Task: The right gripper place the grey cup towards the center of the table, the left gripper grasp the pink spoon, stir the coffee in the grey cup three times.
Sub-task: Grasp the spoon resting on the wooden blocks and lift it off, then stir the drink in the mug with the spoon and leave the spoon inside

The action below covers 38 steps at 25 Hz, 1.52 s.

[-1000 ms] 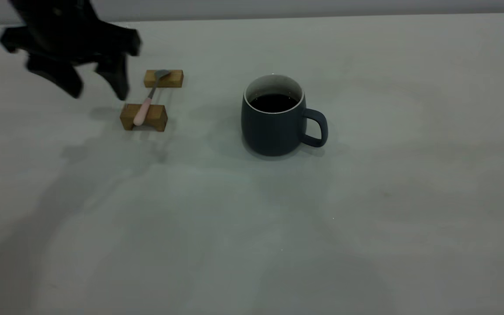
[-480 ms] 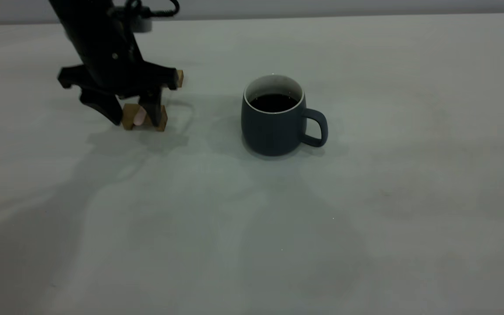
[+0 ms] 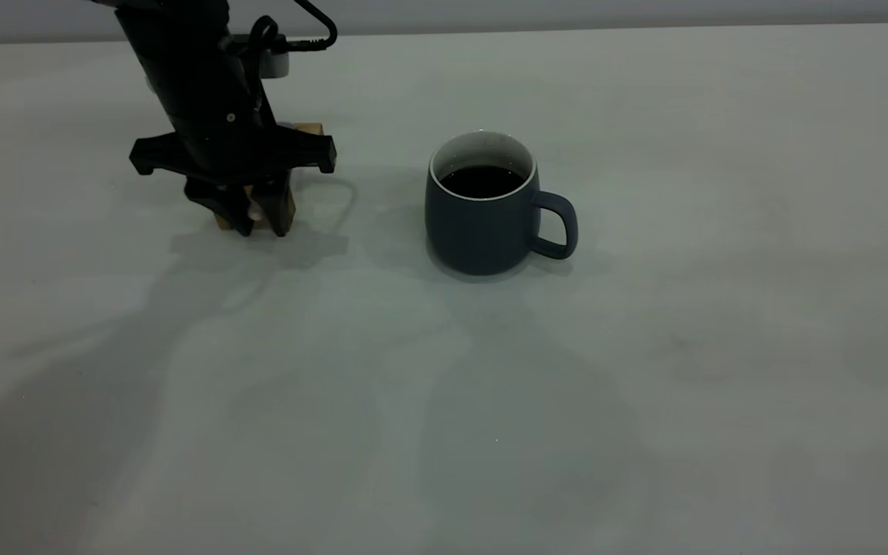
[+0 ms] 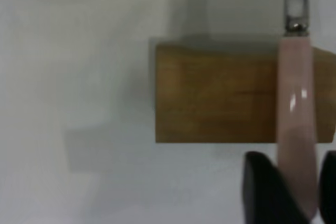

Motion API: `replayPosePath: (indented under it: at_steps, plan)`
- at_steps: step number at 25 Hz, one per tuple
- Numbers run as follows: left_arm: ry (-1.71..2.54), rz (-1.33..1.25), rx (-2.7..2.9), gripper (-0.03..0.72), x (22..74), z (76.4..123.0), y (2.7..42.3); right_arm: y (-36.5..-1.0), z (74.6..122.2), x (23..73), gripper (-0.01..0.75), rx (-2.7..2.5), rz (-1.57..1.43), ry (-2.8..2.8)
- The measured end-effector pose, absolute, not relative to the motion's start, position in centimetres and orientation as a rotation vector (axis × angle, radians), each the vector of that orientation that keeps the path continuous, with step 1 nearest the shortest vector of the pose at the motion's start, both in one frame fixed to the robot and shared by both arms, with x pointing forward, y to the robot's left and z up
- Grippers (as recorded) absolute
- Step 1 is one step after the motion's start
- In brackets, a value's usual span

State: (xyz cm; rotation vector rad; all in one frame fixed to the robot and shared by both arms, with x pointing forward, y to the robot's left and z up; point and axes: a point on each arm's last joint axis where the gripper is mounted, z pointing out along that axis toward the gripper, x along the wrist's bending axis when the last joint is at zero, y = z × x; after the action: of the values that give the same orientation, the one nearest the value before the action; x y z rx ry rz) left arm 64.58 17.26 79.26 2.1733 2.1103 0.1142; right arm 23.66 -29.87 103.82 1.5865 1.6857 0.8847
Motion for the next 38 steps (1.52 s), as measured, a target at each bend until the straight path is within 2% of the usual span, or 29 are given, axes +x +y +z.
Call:
replayPosePath:
  at_steps: [2, 6, 11, 15, 20, 24, 31, 38]
  plan:
    - [2.124, 0.113, 2.179, 0.170, 64.8, 79.5, 17.3, -29.9, 103.8, 23.7, 0.238, 1.586, 0.885, 1.686]
    - [2.198, 0.091, 2.164, 0.168, 65.7, 81.1, 17.2, -29.9, 103.8, 23.7, 0.238, 1.586, 0.885, 1.686]
    - [2.448, 0.001, 1.961, 0.168, 67.6, 85.7, 16.3, -29.9, 103.8, 23.7, 0.238, 1.586, 0.885, 1.686]
    - [2.834, -0.337, 1.481, 0.168, 67.2, 90.5, 14.8, -29.9, 103.8, 23.7, 0.238, 1.586, 0.885, 1.686]
    - [2.896, -0.853, 0.770, 0.168, 68.2, 95.1, 11.3, -29.9, 103.8, 23.7, 0.238, 1.586, 0.885, 1.686]
    - [2.885, -1.237, 0.387, 0.168, 68.2, 97.0, 9.5, -29.9, 103.8, 23.7, 0.238, 1.586, 0.885, 1.686]
    - [2.810, -1.640, 0.155, 0.168, 68.7, 95.2, 7.7, -29.9, 103.8, 23.7, 0.238, 1.586, 0.885, 1.686]
    - [2.865, -1.701, 0.098, 0.168, 68.9, 90.5, 7.0, -29.9, 103.8, 23.7, 0.238, 1.586, 0.885, 1.686]
